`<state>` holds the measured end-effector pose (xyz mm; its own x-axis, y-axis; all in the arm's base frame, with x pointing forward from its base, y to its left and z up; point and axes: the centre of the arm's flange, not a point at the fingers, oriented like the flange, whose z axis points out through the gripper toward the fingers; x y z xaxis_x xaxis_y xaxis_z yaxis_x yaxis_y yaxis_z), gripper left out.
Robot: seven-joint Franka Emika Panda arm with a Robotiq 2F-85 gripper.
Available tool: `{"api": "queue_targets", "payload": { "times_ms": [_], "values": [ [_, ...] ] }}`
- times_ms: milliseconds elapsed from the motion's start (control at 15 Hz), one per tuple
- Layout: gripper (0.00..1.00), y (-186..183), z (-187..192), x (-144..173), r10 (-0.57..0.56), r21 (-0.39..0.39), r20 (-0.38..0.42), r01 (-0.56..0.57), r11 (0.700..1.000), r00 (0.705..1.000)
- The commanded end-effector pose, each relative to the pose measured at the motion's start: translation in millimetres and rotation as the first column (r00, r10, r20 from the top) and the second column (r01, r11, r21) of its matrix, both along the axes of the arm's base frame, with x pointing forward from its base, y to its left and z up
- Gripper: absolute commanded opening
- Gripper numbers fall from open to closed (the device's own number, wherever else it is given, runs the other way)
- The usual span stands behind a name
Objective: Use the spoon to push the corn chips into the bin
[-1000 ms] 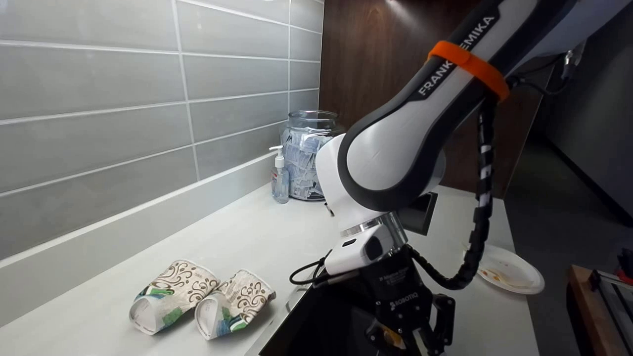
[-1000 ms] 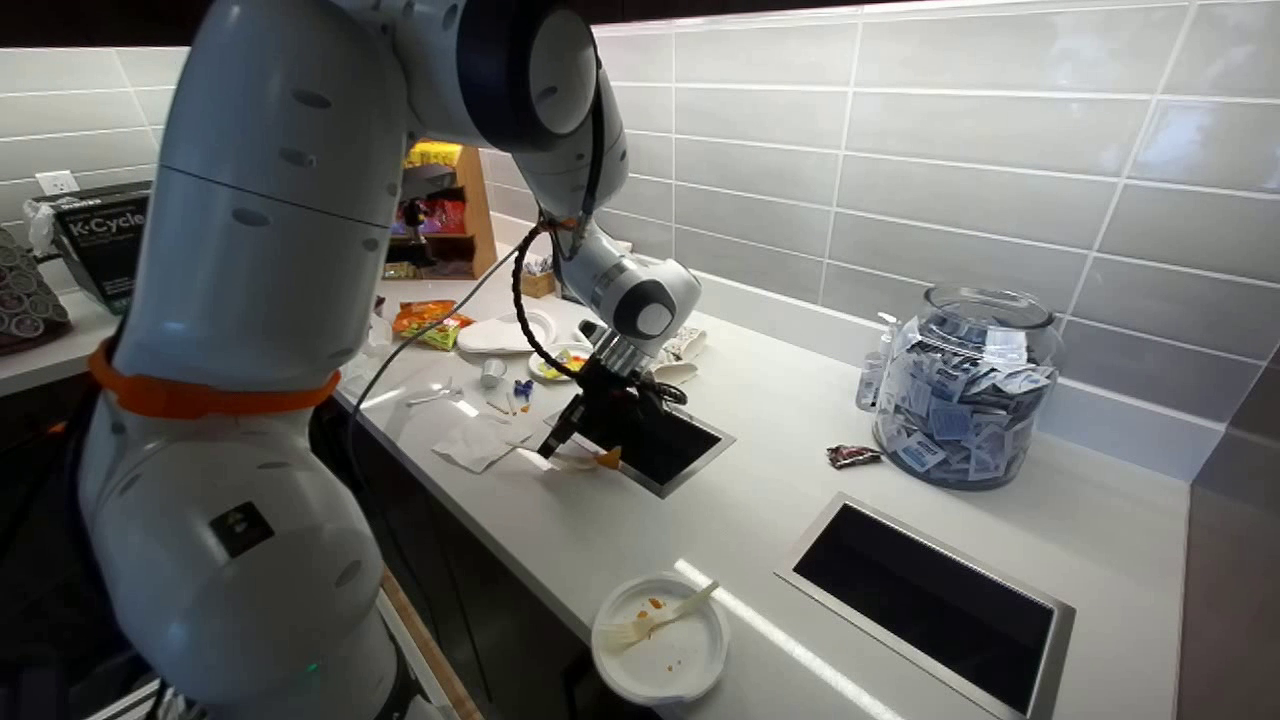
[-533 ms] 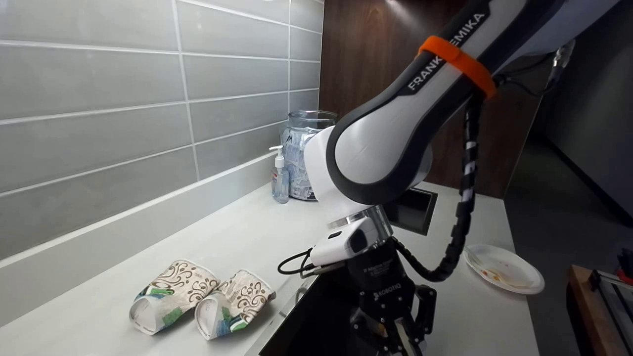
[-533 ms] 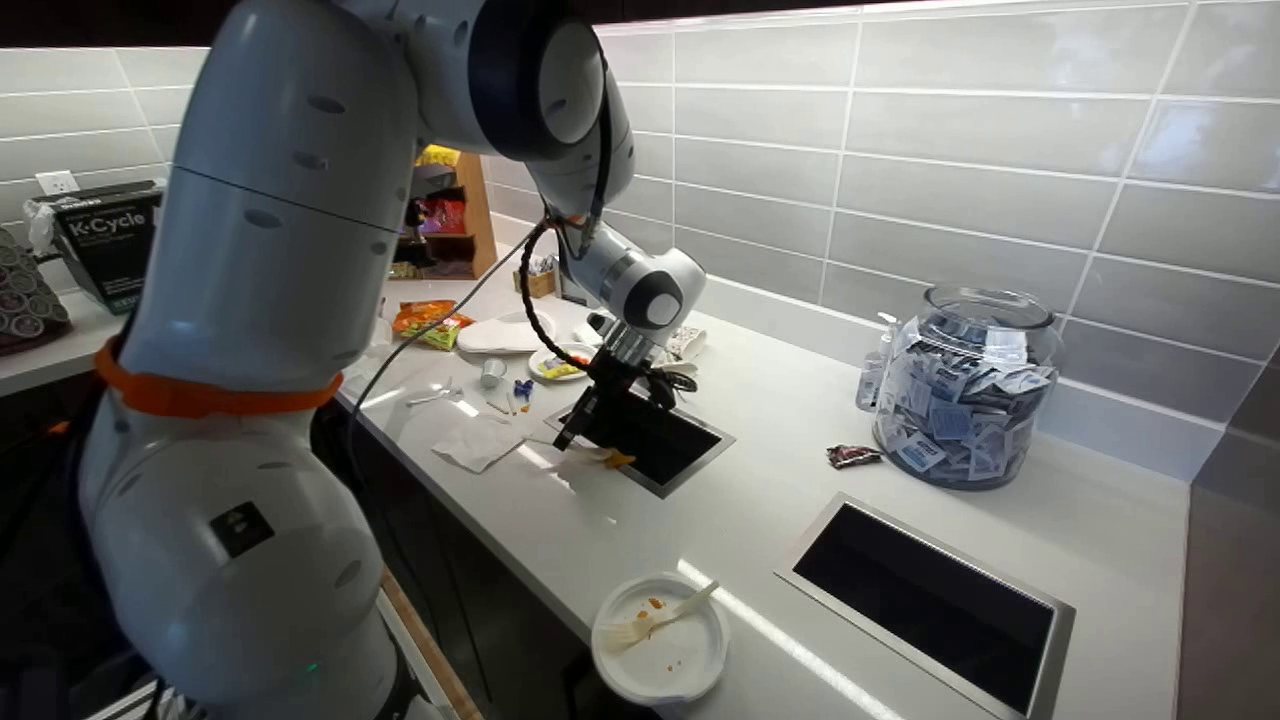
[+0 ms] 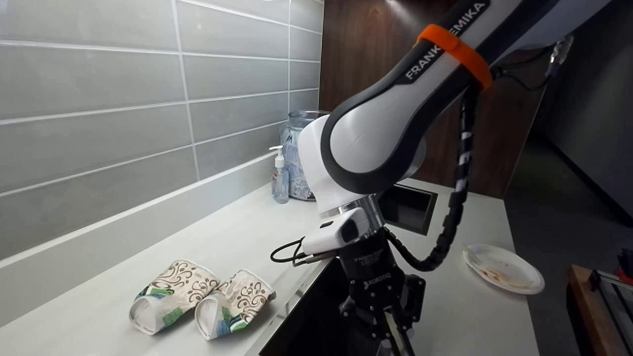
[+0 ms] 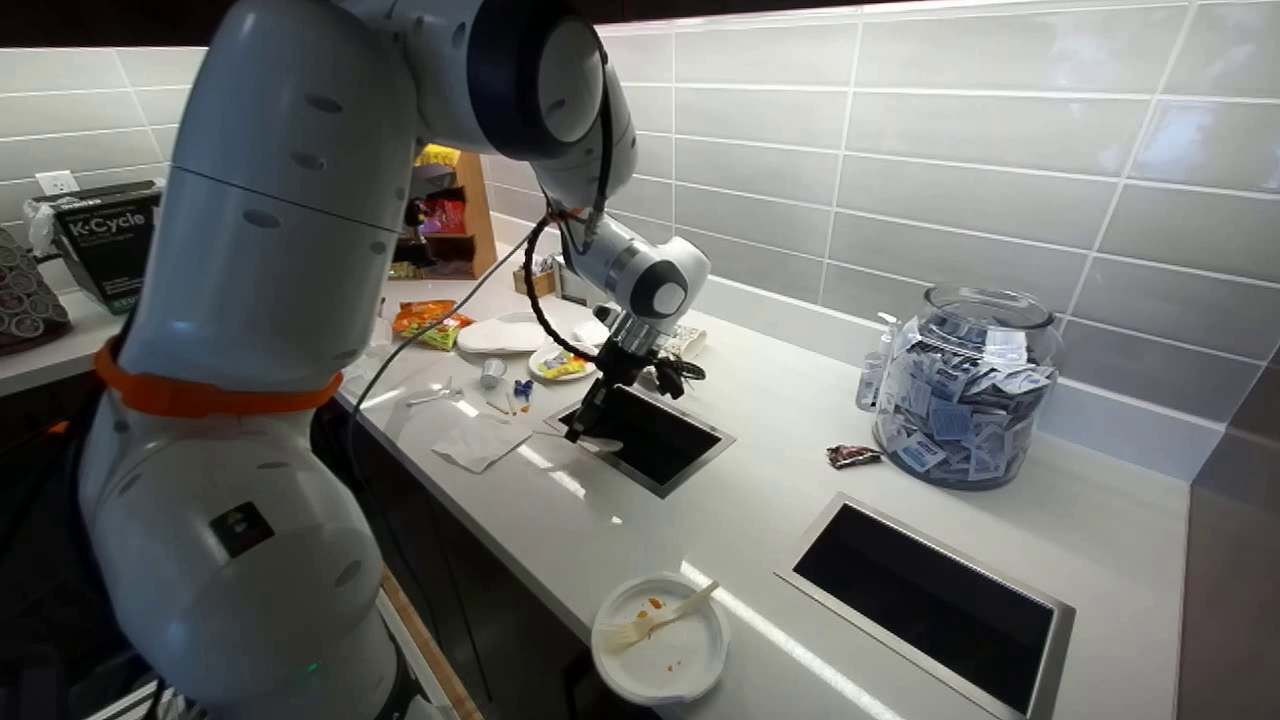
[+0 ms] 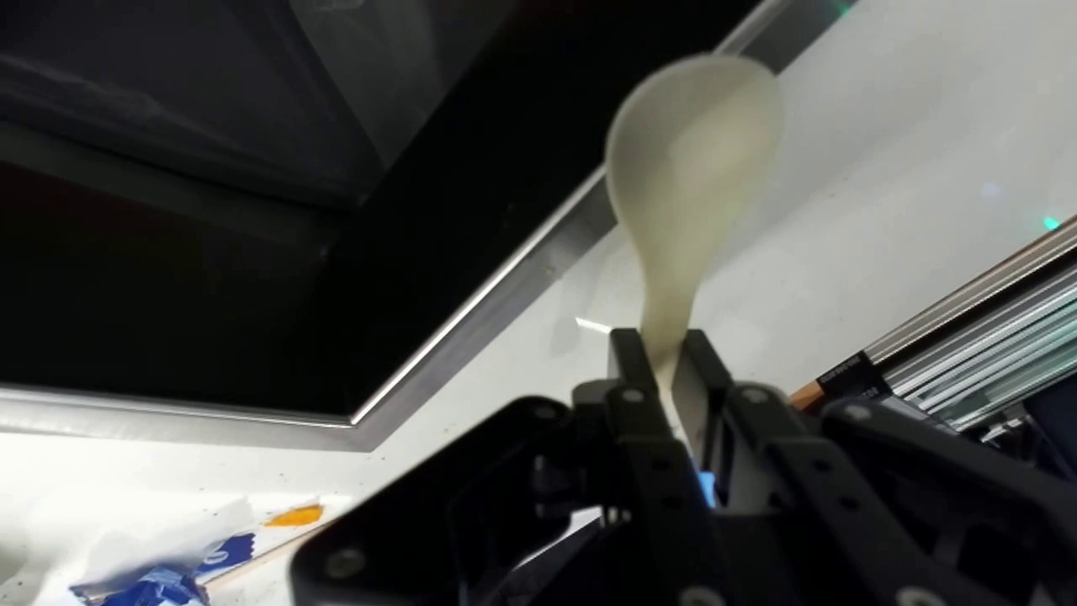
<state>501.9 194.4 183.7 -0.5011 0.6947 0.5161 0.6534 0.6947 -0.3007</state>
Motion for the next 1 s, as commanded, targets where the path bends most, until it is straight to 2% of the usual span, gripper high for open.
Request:
{"api": "queue_targets", "payload": {
  "times_ms": [0,333,467,600,800,867,933],
  "values": [
    [0.03,-1,11,-9,-0.013,-0.015,-0.008,0.013,1.0,1.0],
    [0.03,-2,29,-36,-0.093,-0.03,0.042,0.095,0.995,0.995],
    [0.03,-5,37,-49,-0.14,-0.028,0.117,0.144,0.989,0.983],
    [0.03,-8,44,-60,-0.208,-0.013,0.213,0.216,0.976,0.955],
    [0.03,-18,60,-84,-0.302,0.026,0.335,0.311,0.95,0.893],
    [0.14,-9,43,-45,-0.245,0.017,0.269,0.25,0.968,0.932],
    [0.14,-12,47,-53,-0.265,0.022,0.297,0.271,0.962,0.918]
  ]
}}
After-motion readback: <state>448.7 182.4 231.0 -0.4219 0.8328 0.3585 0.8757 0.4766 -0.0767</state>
